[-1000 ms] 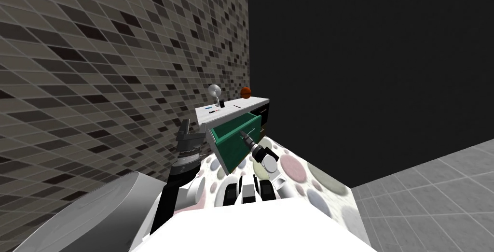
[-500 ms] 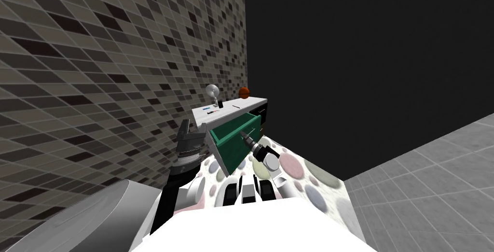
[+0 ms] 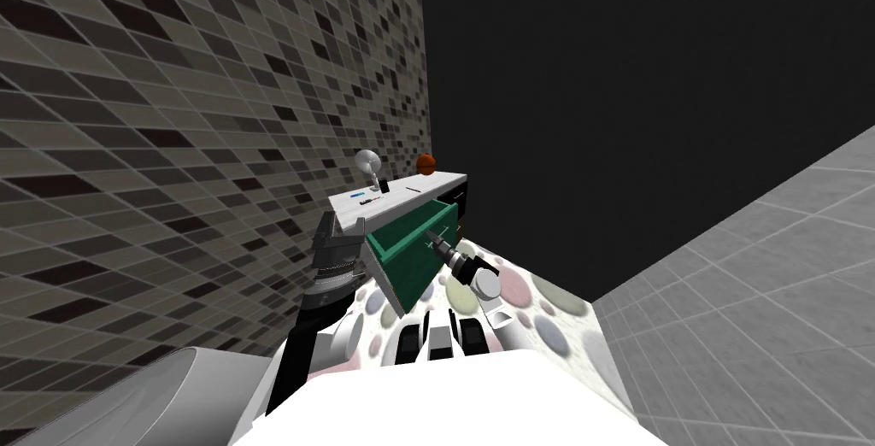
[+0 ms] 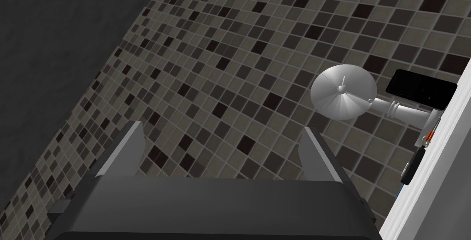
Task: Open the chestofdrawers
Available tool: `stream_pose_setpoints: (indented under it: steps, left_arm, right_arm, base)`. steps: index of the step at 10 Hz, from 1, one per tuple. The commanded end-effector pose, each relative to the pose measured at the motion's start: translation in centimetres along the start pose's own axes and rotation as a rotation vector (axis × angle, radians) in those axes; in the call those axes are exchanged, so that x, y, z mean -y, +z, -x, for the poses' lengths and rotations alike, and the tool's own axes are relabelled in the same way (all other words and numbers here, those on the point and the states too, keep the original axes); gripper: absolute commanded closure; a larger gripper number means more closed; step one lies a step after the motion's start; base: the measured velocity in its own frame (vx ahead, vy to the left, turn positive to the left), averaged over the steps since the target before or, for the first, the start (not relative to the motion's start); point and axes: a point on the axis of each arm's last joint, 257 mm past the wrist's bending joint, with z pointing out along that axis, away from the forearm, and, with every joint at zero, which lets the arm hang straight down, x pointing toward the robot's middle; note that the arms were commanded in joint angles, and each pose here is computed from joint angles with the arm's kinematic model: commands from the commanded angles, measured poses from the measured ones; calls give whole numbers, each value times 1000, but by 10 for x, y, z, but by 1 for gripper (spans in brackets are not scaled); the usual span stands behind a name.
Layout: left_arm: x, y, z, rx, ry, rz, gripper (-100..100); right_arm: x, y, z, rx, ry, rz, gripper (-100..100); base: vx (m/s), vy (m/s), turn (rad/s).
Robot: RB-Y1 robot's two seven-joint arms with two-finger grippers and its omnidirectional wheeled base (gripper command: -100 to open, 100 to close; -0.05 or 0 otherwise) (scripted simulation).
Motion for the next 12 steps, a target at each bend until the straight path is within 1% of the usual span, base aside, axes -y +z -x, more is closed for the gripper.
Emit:
stream_pose_setpoints:
  steps: [1,2,3,4,5,6,7,8,9,10,11,12]
  left_arm:
    - [0,0,0,0,0,0,0]
    - [0,0,0,0,0,0,0]
    - [0,0,0,0,0,0,0]
    - [0,0,0,0,0,0,0]
    - [0,0,0,0,0,0,0]
    - [0,0,0,0,0,0,0]
    - [0,0,0,0,0,0,0]
    - [0,0,0,0,0,0,0]
    - [0,0,0,0,0,0,0]
    - [0,0,0,0,0,0,0]
    - [0,0,0,0,0,0,0]
    - [0,0,0,0,0,0,0]
  right_arm:
    - [3,-3,7,51,-2,-10,-100]
    - [3,-3,10,63,-2,-10,-100]
    - [12,-9,-3,46,-7,-36,-100]
    - [12,-10,3,73,-8,-36,-100]
    - [12,-11,11,104,-9,-36,-100]
    - [12,-11,13,111,-9,-36,-100]
    - [22,-18,0,94,-18,-63,-100]
    - [22,-19,7,125,-18,-64,-100]
    - [22,-20,16,158,-19,-65,-100]
    - [14,-22,10,134,-14,-47,-100]
    - [14,-22,11,138,-16,-47,0]
    - [13,-22,11,137,-15,-44,0]
  base:
    - [1,48,-20]
    - [5,5,34]
    - [6,54,-331]
    - [-14,91,-201]
    - [-3,46,5]
    - [8,6,37]
    - [-15,61,-348]
    - [-25,86,-177]
    - [3,41,6]
    - [14,9,2]
    - [7,0,-2]
    - [0,0,0]
